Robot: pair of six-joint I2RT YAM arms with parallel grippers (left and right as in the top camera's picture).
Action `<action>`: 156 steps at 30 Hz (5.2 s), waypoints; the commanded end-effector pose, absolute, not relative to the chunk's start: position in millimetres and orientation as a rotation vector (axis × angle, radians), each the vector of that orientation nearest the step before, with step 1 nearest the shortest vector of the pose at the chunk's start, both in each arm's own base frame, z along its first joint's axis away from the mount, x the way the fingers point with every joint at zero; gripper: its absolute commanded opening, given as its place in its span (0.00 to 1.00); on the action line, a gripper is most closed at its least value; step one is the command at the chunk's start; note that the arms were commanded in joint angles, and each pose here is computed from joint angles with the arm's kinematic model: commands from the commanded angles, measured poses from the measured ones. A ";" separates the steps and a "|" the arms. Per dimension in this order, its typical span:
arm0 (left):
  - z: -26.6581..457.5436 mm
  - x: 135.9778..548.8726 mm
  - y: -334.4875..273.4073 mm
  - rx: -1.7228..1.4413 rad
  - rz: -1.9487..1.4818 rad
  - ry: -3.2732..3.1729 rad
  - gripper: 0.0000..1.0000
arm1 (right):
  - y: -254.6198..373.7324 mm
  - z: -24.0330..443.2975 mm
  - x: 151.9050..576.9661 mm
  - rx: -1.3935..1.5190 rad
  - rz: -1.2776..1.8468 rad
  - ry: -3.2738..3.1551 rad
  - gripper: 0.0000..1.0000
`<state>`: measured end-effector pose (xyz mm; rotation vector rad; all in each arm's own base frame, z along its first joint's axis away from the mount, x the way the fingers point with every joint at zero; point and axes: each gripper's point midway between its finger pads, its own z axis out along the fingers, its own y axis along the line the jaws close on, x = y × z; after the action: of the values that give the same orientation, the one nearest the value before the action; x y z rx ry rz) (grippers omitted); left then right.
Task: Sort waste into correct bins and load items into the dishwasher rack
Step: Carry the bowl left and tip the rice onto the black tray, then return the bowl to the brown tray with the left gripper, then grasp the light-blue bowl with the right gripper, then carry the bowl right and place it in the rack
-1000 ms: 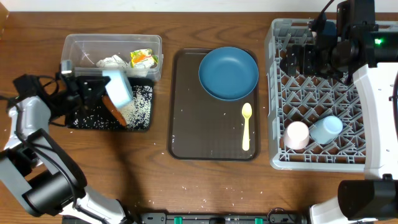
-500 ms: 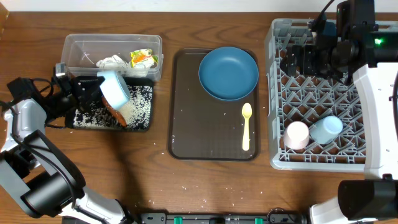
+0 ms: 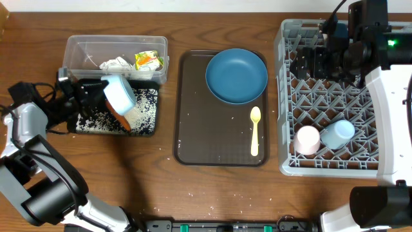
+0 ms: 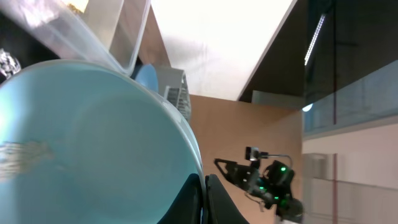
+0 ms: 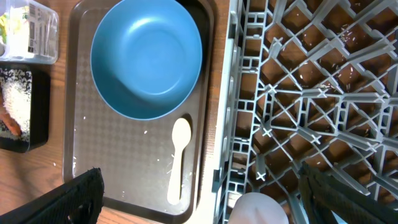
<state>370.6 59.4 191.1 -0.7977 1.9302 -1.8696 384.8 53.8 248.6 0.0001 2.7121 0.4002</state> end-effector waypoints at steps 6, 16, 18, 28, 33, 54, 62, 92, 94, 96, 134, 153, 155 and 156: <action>200.8 371.1 44.9 -0.734 -1.903 1.934 0.06 | 54.8 246.0 383.5 -0.037 0.399 2.720 0.98; 207.0 372.3 51.5 -0.727 -1.881 1.921 0.06 | 54.8 245.9 383.3 -0.042 0.398 2.720 0.98; 205.0 375.9 56.1 -0.685 -1.830 1.929 0.06 | 54.8 245.9 383.3 -0.042 0.398 2.720 0.98; 239.3 372.0 43.7 -0.562 -1.799 1.921 0.06 | 54.8 245.7 383.0 -0.043 0.398 2.722 0.98; 255.6 373.3 16.2 -0.406 -1.669 1.995 0.06 | 54.9 246.1 383.8 -0.043 0.398 2.718 0.98; 110.6 293.9 -223.7 0.581 -0.224 2.727 0.06 | 54.9 246.1 383.8 -0.042 0.399 2.718 0.98; 48.9 264.1 -270.8 0.927 -0.118 2.741 0.06 | 55.2 246.0 383.4 -0.043 0.399 2.720 0.98; 233.3 345.0 -44.2 -0.332 -0.161 2.464 0.59 | 210.5 187.7 385.1 -0.364 0.574 2.798 0.85; 228.4 342.3 -32.4 -0.375 -0.139 2.482 0.59 | 224.5 166.3 379.4 -0.390 0.572 2.860 0.79; 222.2 338.9 -21.6 -0.415 -0.118 2.503 0.59 | 236.1 144.0 371.4 -0.403 0.563 2.932 0.73; 215.1 334.4 -0.1 -0.494 -0.078 2.522 0.59 | 235.8 32.1 311.1 -0.444 0.140 3.250 0.20; 215.0 334.4 -0.2 -0.494 -0.079 2.523 0.74 | 197.3 166.3 391.7 -0.350 0.075 2.793 0.01; 215.0 334.4 -0.2 -0.494 -0.079 2.523 0.78 | 162.6 186.3 412.3 -0.211 -0.081 2.698 0.01; 215.0 334.4 -0.2 -0.494 -0.079 2.523 0.80 | 145.5 193.3 420.2 -0.146 -0.157 2.661 0.01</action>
<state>335.3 -2.5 220.2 -0.4847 2.5093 -0.0917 392.5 202.5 159.3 -0.3246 2.8017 0.1173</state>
